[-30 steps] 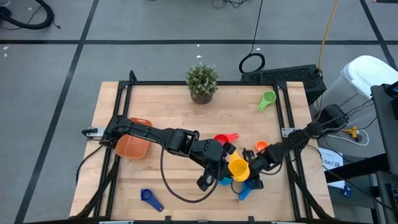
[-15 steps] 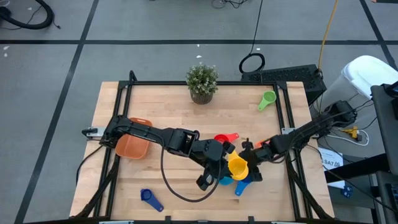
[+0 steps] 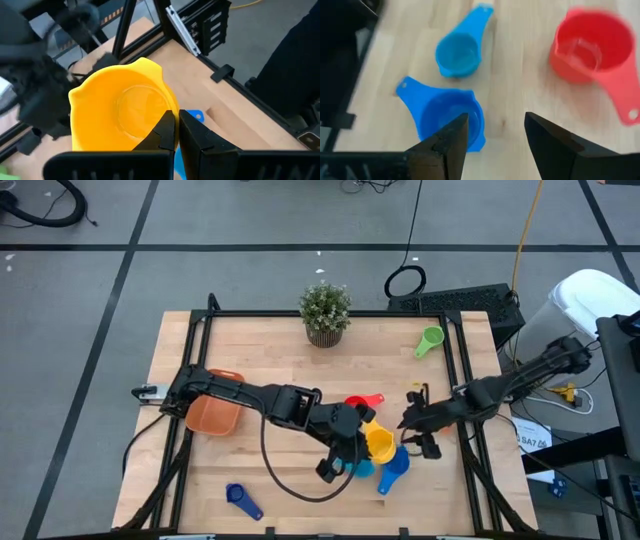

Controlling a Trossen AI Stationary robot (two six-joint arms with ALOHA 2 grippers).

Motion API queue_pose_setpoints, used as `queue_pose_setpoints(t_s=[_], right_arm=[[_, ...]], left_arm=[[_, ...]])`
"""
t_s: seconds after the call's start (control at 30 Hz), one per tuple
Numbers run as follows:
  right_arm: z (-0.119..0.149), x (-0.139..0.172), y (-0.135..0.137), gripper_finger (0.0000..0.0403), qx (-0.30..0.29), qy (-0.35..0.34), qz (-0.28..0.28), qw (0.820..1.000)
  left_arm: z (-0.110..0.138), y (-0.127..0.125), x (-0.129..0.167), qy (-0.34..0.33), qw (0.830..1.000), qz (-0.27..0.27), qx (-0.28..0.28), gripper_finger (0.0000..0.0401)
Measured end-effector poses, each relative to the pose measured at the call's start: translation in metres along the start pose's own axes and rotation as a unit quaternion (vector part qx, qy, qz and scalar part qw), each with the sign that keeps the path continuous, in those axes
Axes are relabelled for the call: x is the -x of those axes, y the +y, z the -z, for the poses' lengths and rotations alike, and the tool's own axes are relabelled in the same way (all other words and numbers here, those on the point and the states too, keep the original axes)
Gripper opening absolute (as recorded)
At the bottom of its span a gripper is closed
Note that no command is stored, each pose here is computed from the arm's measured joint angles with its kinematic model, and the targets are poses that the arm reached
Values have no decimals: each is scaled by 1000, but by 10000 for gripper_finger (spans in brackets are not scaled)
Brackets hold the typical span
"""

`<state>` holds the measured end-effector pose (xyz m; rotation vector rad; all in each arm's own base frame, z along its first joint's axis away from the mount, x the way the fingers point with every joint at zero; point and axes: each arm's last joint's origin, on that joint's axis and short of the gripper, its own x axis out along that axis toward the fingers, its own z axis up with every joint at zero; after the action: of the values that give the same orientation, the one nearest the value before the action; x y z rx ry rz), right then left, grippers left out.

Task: Nest measuring cups in basket
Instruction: Stack the yellow measuring cup on top of the blue measuring cup

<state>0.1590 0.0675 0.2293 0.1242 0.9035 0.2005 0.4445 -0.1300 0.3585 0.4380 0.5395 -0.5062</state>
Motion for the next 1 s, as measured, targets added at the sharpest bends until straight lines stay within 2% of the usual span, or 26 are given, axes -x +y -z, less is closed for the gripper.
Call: queue_pose_setpoints(t_s=[0.13, 0.27, 0.43, 0.57, 0.63, 0.73, 0.87, 1.0], right_arm=[[-1, 14, -1, 185, 29, -43, -6, 999], [-2, 28, -1, 185, 32, -88, -6, 996], [3, 41, -5, 185, 29, -109, 16, 993], [13, 44, -12, 185, 29, -78, 69, 994], [17, 43, -13, 185, 30, -58, 82, 994], [18, 41, -13, 185, 40, -47, 86, 994], [9, 40, -8, 185, 83, -78, 41, 993], [0, 46, -5, 185, 119, -98, 57, 986]], left_arm=[[2, 0, 0, 13, 1000, -9, 2, 7], [13, 2, -2, 63, 997, -14, 31, 7], [26, 11, -22, 81, 988, -42, 123, 7], [42, 9, -47, 123, 964, -115, 206, 7], [48, 5, -59, 134, 957, -120, 229, 7], [52, 0, -75, 132, 957, -120, 231, 7], [53, -3, -86, 117, 954, -122, 247, 7], [52, 2, -91, 84, 948, -131, 278, 7]])
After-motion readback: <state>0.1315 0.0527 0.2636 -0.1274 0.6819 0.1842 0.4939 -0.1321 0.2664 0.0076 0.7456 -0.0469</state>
